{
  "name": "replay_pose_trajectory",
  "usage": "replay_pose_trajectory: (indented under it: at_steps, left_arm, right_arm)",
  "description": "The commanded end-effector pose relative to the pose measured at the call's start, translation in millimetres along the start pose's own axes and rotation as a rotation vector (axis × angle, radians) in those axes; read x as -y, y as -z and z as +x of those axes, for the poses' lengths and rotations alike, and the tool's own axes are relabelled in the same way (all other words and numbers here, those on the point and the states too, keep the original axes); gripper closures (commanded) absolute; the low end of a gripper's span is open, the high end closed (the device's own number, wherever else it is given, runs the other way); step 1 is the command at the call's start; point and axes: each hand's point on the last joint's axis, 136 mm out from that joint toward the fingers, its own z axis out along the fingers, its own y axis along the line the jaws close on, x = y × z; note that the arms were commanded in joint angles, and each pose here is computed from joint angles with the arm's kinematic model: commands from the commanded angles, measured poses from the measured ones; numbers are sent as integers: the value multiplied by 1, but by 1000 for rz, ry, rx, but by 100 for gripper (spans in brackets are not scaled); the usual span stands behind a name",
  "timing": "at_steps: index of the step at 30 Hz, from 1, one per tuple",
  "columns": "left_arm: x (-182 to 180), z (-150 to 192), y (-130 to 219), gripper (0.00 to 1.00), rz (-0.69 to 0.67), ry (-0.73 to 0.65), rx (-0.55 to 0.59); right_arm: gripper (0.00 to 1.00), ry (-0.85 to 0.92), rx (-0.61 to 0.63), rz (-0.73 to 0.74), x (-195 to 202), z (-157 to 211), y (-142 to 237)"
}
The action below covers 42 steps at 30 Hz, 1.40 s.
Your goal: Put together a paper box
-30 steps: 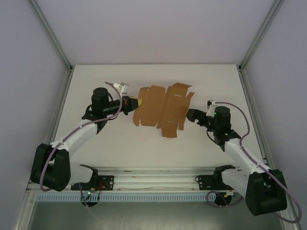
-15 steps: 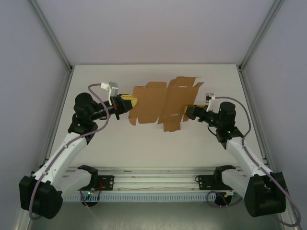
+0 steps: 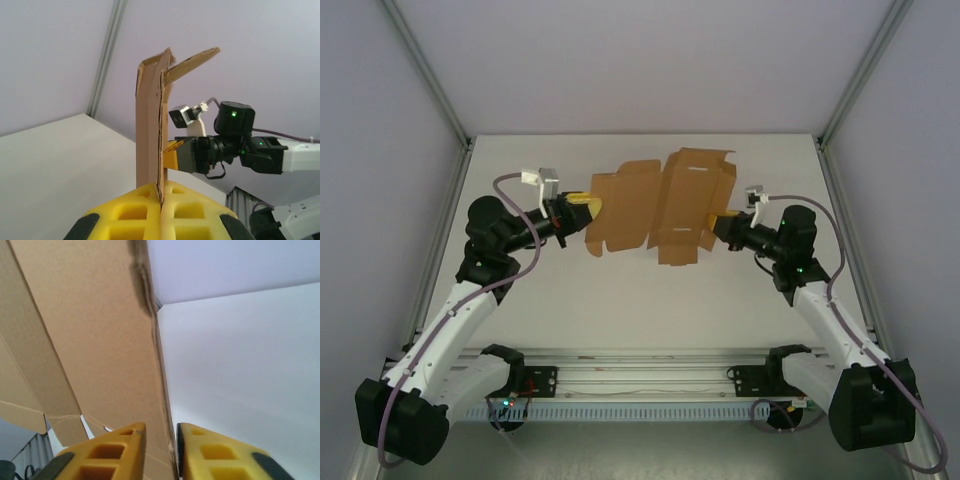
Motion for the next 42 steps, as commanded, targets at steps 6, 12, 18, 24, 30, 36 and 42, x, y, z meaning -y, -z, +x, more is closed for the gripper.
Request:
replay_pose_trajectory:
  at_steps: [6, 12, 18, 24, 30, 36, 42]
  left_arm:
    - [-47, 3, 5, 67, -260, 90, 30]
    - [-131, 55, 46, 0, -743, 243, -4]
    - [-153, 79, 63, 0, -899, 268, -90]
    - [-154, 91, 49, 0, -833, 292, -141]
    - [-151, 104, 31, 0, -747, 344, -215]
    - [-156, 119, 22, 0, -725, 390, -278]
    - [-173, 133, 25, 0, -794, 414, -321]
  right_arm:
    - [100, 44, -72, 33, 0, 3, 3]
    - [100, -35, -224, 128, 28, 44, -6]
    - [100, -25, -401, 306, 65, 82, -14]
    - [100, 280, -587, 541, 100, 84, -15]
    - [96, 609, -779, 623, 108, 75, -29]
    - [94, 950, -839, 738, 115, 51, -57]
    - [99, 1234, -797, 734, 100, 53, -89]
